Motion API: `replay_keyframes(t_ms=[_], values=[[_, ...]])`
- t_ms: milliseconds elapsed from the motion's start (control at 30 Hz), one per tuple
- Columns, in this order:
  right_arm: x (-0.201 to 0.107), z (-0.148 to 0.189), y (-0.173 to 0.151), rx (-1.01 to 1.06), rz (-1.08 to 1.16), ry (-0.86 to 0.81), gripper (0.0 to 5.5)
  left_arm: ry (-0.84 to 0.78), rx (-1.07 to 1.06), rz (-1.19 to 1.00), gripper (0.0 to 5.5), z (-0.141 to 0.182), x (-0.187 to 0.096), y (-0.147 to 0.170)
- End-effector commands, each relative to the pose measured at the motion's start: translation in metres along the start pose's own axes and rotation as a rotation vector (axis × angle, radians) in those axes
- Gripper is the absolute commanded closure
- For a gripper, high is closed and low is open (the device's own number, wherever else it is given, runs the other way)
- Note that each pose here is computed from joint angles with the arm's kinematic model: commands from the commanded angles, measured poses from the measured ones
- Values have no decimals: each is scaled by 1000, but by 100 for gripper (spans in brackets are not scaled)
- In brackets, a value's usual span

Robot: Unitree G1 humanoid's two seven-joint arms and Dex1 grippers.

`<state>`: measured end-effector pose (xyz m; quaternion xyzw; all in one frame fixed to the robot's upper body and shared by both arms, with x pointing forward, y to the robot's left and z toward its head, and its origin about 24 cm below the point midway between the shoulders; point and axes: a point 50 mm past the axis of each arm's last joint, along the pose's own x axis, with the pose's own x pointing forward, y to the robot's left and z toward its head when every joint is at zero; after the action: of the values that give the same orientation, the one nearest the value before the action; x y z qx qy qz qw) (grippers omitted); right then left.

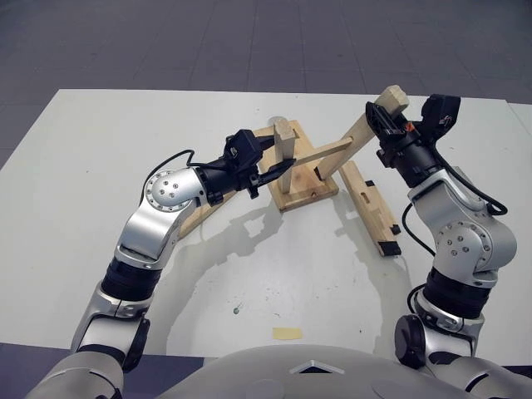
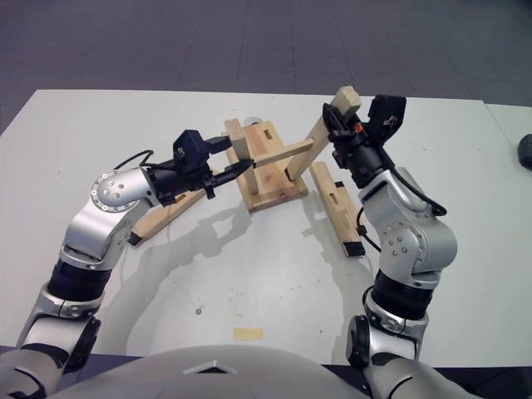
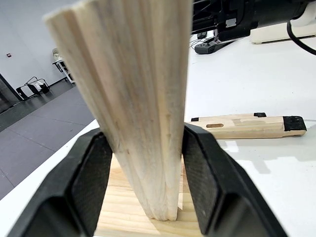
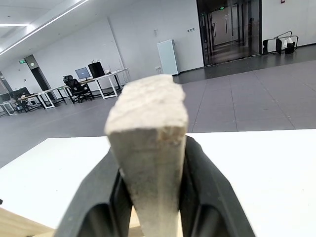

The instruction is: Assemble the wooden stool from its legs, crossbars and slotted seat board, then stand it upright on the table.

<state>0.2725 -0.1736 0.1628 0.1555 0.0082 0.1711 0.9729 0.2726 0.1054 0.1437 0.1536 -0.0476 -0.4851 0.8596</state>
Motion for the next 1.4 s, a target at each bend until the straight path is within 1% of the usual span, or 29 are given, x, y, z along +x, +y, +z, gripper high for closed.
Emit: replay_keyframes(t_ms=[33, 133, 167, 233, 300, 433, 500, 600, 633, 733, 900, 1067, 1100, 1167, 1233, 1400], values=[[-1, -56, 6, 51, 73, 293, 449, 143, -29, -41, 338, -26, 2, -11], [1, -75, 7, 0, 81, 430, 450, 144, -21, -40, 338, -26, 3, -9], [2, -83, 6, 15, 76, 481, 450, 144, -19, -41, 338, -26, 3, -9], [2, -95, 4, 52, 23, 535, 450, 140, -10, -50, 338, -25, 5, -9], [4, -96, 0, 47, -39, 518, 450, 130, -12, -47, 338, -23, 6, -7], [12, -67, 1, 9, -44, 380, 449, 67, -47, -17, 338, -9, 3, 4], [12, -62, 3, -46, -24, 379, 449, 28, -58, -12, 338, 1, 3, 11], [7, -75, 8, -82, -17, 431, 449, -52, -80, -85, 338, 23, 1, 15], [6, -79, 9, -81, -27, 441, 449, -76, -87, -107, 302, 29, 0, 15], [5, -81, 12, -69, -63, 410, 449, -96, -104, -144, 251, 38, -3, 17], [10, -59, 11, -96, -137, 289, 449, -123, -124, -151, 167, 46, -10, 24], [7, -48, 20, -121, -145, 236, 449, -138, -117, -138, 81, 51, -13, 28], [6, -43, 22, -116, -141, 205, 413, -149, -117, -119, 63, 53, -14, 30], [7, -29, 24, -102, -142, 114, 392, -168, -111, -80, 36, 57, -16, 36], [11, -9, 28, -107, -126, 14, 357, -169, -117, -59, 10, 58, -17, 41], [18, 55, 45, -76, -47, -268, 282, -161, -130, -86, 10, 53, -17, 39]])
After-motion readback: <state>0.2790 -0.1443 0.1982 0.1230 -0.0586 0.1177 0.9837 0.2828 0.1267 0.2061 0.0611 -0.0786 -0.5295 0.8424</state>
